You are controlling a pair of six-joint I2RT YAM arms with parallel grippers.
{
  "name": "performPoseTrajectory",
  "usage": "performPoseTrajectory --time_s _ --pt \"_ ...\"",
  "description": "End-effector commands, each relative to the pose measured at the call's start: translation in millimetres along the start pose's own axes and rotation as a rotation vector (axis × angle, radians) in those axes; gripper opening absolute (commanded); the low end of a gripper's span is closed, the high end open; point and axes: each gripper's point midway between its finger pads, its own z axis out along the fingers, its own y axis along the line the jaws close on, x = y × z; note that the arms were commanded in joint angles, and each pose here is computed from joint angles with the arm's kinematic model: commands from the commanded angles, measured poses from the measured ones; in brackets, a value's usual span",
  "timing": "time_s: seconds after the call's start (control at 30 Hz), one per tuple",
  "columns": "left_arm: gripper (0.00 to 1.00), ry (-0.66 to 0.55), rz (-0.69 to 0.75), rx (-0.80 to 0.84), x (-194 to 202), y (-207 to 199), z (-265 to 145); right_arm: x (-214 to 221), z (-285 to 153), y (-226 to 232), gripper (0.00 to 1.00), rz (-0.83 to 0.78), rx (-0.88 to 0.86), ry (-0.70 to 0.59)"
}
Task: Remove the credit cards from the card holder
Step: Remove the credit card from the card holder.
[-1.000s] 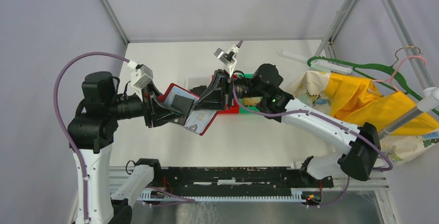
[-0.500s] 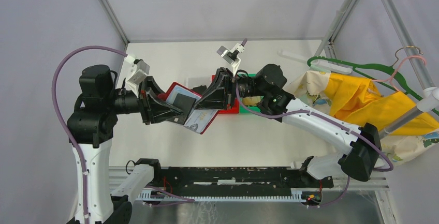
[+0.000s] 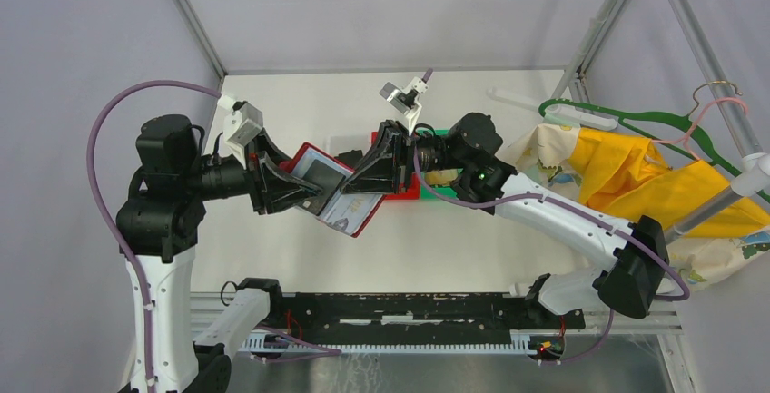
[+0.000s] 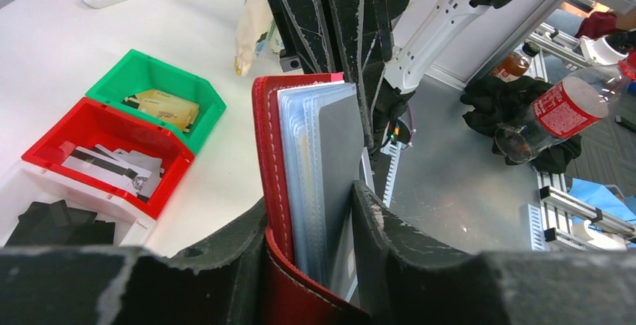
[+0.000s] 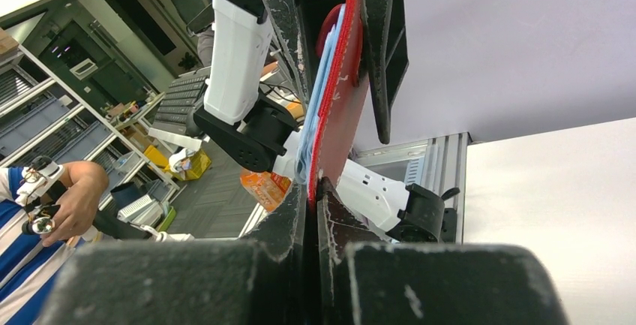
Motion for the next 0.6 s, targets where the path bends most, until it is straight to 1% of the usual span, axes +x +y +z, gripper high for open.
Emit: performPoseTrajectory --time_s 0.0,0.27,0.33,0.4,0.47,0.57 --pt "0.40 -0.030 0.060 0.033 -14 -8 -1 -7 -2 29 0.00 -0.080 -0.095 0.004" --pt "0.24 -0.017 -0.073 0.249 -4 -37 -1 -17 5 28 0.00 -0.082 -0.101 -0.013" --pt "0.19 -0.016 -0.083 0.263 -3 -39 -2 -18 7 26 0.00 -0.076 -0.102 -0.013" --pt "0.13 -0.018 -0.073 0.256 -4 -39 -2 -20 7 22 0.08 -0.071 -0.093 -0.017" --pt "0.07 -0.016 -0.089 0.223 -4 -35 -1 -25 5 19 0.12 -0.069 -0.079 -0.028" --pt "0.03 -0.017 -0.092 0.146 -4 -23 1 -42 -9 8 0.29 -0.085 -0.014 -0.084"
